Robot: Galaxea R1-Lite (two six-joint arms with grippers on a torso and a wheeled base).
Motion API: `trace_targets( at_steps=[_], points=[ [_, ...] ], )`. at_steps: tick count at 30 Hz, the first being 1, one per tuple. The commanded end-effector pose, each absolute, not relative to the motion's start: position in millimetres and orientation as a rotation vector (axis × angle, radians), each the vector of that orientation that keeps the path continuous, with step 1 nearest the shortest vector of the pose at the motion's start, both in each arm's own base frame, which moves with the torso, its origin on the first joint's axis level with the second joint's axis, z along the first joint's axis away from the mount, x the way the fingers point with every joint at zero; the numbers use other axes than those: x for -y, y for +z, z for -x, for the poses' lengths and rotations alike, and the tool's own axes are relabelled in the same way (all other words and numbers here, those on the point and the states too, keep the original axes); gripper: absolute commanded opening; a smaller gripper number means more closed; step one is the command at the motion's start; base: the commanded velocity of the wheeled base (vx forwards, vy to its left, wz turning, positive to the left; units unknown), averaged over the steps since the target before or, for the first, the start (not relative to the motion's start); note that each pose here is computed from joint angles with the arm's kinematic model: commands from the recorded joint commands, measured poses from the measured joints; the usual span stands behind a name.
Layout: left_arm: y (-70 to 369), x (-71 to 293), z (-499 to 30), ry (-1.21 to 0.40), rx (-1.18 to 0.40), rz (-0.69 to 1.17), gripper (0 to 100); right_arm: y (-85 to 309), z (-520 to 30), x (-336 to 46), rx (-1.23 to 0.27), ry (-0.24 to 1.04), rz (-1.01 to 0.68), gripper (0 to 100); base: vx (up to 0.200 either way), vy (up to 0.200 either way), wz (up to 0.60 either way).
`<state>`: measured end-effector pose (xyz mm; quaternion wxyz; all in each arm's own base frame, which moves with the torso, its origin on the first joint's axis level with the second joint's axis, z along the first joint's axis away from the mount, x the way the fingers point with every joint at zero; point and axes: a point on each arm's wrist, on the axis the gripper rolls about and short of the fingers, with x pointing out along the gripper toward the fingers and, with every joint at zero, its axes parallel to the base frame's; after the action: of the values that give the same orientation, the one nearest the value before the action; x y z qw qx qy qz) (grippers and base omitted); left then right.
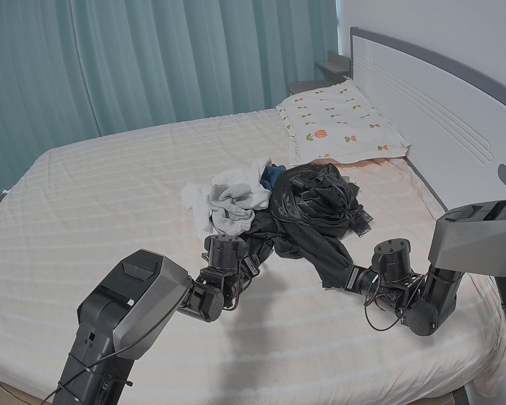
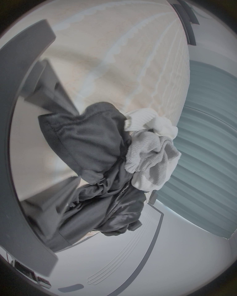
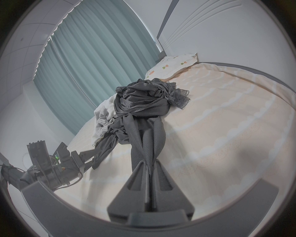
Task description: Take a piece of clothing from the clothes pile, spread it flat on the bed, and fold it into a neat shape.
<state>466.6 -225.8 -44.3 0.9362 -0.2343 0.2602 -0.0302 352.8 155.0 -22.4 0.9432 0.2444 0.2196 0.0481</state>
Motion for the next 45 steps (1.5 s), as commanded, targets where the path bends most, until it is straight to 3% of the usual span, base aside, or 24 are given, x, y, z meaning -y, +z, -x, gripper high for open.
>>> trace_targets(
  at_steps=[1,5,10,13,22,24,26,31,35,39,45],
  points=[
    [-52.4,228.9,-461.0,-0.056,-0.556,0.469,0,-24.2,-353.1,-155.1,-0.449,0.096,-0.502,0,0.000,0.000,0.00],
    [-54.7,224.3,-454.2,-0.025,-0.578,0.490,0,-23.3,-354.1,-156.2,-0.411,0.114,-0.519,0,0.000,0.000,0.00],
    [-20.4,204.8,-439.9,0.011,-0.578,0.580,0,-21.6,-350.2,-156.7,-0.362,0.149,-0.540,0,0.000,0.000,0.00],
    [23.2,192.3,-418.4,-0.004,-0.528,0.634,0,-2.7,-351.7,-158.6,-0.259,0.184,-0.574,0,0.000,0.000,0.00],
    [152.0,165.0,-350.8,-0.161,-0.341,0.733,0,103.5,-341.4,-152.6,0.028,0.276,-0.657,0,0.000,0.000,0.00],
    [163.7,162.7,-344.8,-0.174,-0.316,0.743,0,112.6,-339.2,-151.0,0.050,0.287,-0.663,0,0.000,0.000,0.00],
    [200.8,154.5,-325.3,-0.218,-0.230,0.759,0,148.0,-331.3,-147.2,0.140,0.330,-0.675,0,0.000,0.000,0.00],
    [229.9,146.4,-309.4,-0.243,-0.133,0.634,0,192.0,-322.4,-140.6,0.248,0.392,-0.662,0,0.000,0.000,0.00],
    [230.4,145.2,-305.9,-0.223,-0.125,0.620,0,190.8,-319.8,-140.7,0.219,0.414,-0.650,0,0.000,0.000,0.00],
    [186.1,148.9,-291.1,-0.192,-0.273,0.582,0,133.4,-318.5,-146.7,0.032,0.381,-0.610,0,0.000,0.000,0.00],
    [162.2,153.0,-279.3,-0.172,-0.368,0.625,0,100.3,-313.6,-143.2,-0.053,0.350,-0.600,0,0.000,0.000,0.00]
  ],
)
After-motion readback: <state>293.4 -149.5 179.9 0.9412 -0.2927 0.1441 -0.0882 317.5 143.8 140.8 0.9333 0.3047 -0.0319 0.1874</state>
